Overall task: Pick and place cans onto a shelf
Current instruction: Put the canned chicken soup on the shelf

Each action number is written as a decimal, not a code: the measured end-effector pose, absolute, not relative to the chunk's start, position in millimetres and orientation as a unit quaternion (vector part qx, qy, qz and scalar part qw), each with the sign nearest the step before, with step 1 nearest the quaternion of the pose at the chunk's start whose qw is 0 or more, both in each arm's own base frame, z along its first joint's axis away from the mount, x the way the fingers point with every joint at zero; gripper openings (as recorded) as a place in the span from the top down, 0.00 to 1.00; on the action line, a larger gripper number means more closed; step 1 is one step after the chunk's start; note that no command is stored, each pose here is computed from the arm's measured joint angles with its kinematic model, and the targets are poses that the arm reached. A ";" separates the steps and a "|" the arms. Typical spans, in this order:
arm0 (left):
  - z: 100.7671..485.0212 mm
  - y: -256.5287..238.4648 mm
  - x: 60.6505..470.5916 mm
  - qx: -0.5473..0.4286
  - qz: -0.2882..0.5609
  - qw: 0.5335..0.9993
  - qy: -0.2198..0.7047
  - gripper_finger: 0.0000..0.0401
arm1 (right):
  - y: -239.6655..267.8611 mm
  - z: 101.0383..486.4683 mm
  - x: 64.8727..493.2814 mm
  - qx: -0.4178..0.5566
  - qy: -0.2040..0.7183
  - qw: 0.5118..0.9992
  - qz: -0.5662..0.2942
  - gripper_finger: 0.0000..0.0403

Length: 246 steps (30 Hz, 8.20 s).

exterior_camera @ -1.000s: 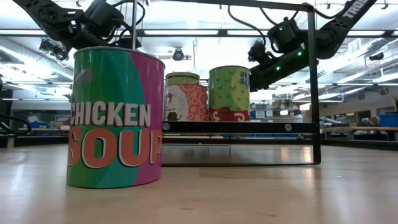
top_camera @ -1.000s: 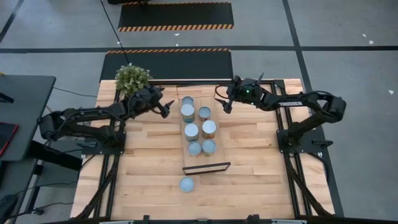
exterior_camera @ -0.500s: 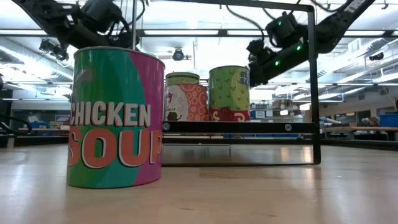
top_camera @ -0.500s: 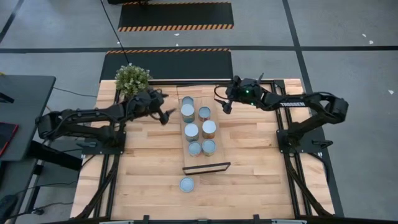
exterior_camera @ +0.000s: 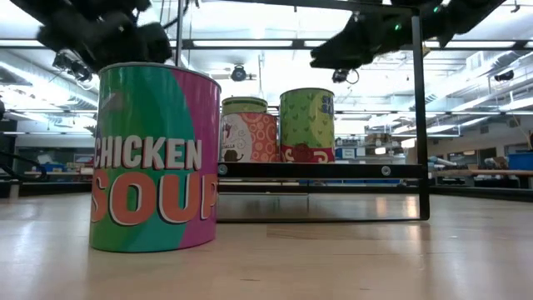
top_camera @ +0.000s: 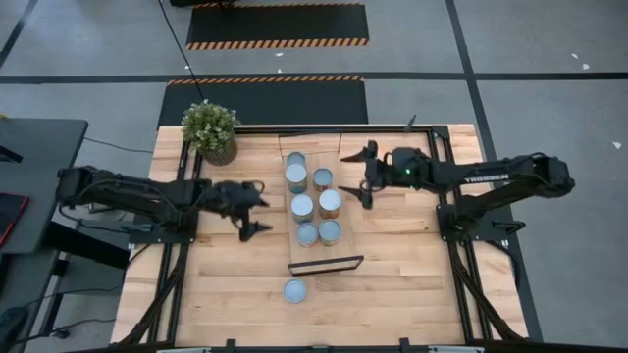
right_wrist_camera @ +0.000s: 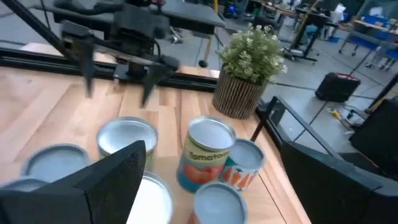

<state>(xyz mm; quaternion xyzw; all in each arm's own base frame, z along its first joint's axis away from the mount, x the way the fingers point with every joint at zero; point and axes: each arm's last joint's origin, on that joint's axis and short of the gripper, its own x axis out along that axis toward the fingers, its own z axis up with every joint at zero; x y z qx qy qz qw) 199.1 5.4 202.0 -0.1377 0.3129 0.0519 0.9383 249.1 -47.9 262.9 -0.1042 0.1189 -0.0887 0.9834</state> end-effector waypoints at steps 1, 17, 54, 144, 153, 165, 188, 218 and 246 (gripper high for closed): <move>202.2 -3.2 199.2 -0.149 0.038 0.937 0.314 0.03 | -41.5 263.8 248.9 -0.106 0.119 0.983 -0.090 0.05; 194.2 -134.5 172.7 -0.223 0.017 0.943 0.246 0.03 | 67.8 266.2 239.2 -0.099 0.096 0.985 -0.104 0.05; 109.0 -238.0 240.6 -0.118 0.056 0.958 0.257 0.03 | 217.3 220.9 249.4 0.004 0.052 0.998 -0.047 0.05; 117.8 -224.3 266.9 -0.083 0.059 0.975 0.197 0.03 | 225.3 122.8 349.3 0.032 0.260 0.965 0.001 0.03; 120.6 -230.1 260.4 -0.078 0.064 0.977 0.187 0.03 | 226.8 126.8 351.9 0.050 0.244 0.968 0.017 0.22; 180.6 -253.4 215.2 -0.048 0.018 0.990 0.135 0.03 | 255.5 228.7 341.2 0.018 0.163 0.985 0.050 0.27; 212.1 -213.9 190.0 0.032 0.123 0.979 0.161 0.03 | 84.1 323.4 359.7 -0.102 0.203 0.971 0.070 0.27; 179.7 -104.1 225.8 0.044 0.086 0.973 0.209 0.03 | 15.5 265.3 364.6 -0.044 0.179 0.972 0.147 0.27; 219.1 -75.8 260.1 -0.013 0.049 0.992 0.115 0.03 | 40.8 261.4 361.6 -0.088 0.205 0.968 0.117 0.27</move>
